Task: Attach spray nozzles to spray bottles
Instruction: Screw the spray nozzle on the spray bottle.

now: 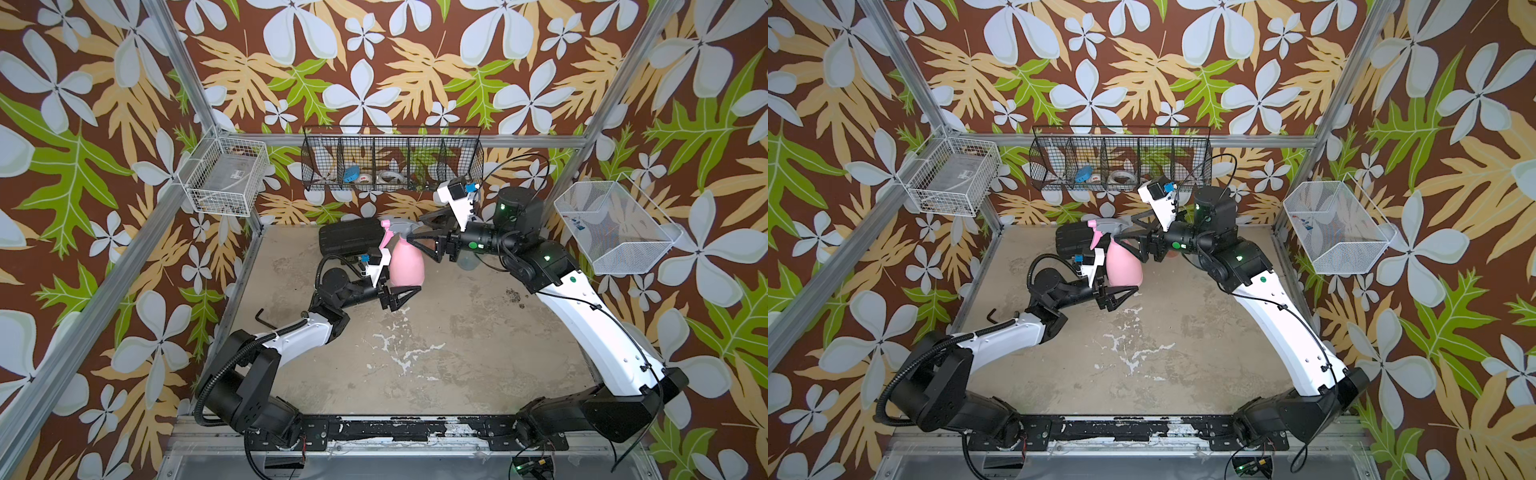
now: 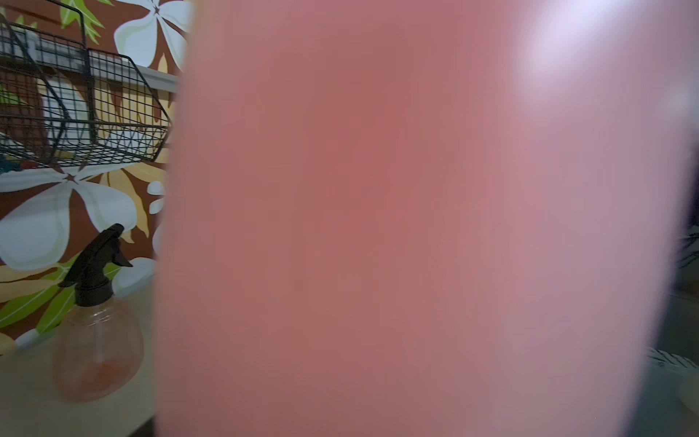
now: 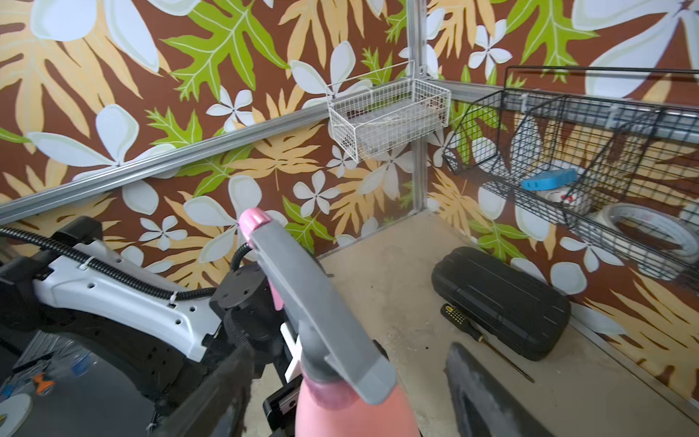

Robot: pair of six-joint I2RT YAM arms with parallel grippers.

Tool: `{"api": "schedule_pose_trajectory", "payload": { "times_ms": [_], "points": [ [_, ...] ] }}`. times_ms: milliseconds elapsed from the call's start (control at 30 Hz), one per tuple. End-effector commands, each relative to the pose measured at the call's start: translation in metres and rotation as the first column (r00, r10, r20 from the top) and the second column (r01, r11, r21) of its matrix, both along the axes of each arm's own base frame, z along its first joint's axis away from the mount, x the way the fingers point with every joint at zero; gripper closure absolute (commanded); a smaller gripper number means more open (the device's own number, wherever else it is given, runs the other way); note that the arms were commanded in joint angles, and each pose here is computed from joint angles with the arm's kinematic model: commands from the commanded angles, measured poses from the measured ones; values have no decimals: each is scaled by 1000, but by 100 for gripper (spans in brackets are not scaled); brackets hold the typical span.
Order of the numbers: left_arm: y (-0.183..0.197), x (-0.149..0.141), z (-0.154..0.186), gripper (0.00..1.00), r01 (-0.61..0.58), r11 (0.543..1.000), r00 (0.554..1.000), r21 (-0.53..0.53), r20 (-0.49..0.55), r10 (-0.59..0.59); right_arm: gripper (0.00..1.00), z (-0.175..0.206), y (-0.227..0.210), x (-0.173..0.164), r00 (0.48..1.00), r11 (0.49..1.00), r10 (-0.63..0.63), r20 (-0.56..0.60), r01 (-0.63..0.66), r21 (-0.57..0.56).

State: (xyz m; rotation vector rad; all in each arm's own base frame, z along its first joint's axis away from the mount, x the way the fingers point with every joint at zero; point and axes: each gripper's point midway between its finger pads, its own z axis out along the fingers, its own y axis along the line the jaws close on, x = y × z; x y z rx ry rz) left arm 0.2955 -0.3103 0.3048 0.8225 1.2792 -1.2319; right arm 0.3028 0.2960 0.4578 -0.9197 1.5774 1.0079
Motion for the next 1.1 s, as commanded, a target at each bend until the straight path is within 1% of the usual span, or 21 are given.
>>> {"api": "schedule_pose_trajectory", "payload": {
  "times_ms": [0,100,200,267,367,633,733,800,867,933,1000,1067],
  "points": [
    [-2,-19,15,50,105,994,994,-39,22,-105,21,1,8,-7,997,997,82,3,-82,7],
    [-3,-22,18,51,122,992,992,-44,25,-121,25,-1,14,-2,994,994,109,-27,-109,14],
    [-5,-21,17,51,134,990,991,-40,15,-134,33,-3,23,-4,990,990,139,-36,-139,16],
    [-6,-19,16,51,140,989,990,-39,7,-139,40,-4,29,-8,988,988,153,-31,-153,8],
    [-8,-17,14,52,143,989,990,-36,-3,-143,55,-6,33,-9,987,987,159,-32,-159,0],
    [-9,-14,13,52,142,989,990,-32,-7,-142,80,-9,33,-11,986,987,160,-34,-161,-11],
    [-9,-11,15,52,126,992,992,-26,2,-126,92,-11,32,-11,988,988,151,-36,-152,-20],
    [-7,-5,17,52,81,996,997,-20,13,-81,99,-13,30,-10,990,990,136,-35,-137,-28],
    [-4,3,20,52,17,1000,999,-17,34,-17,100,-17,27,-6,994,994,101,-35,-103,-40],
    [2,15,25,52,-75,997,996,-21,48,76,100,-20,23,1,998,997,51,-38,-53,-57],
    [9,28,28,52,-175,984,983,-24,57,176,100,-24,21,9,999,998,0,-53,-4,-67],
    [19,41,32,52,-280,959,957,-36,66,281,100,-26,17,21,994,996,-72,-78,67,-65]
  ]
}}
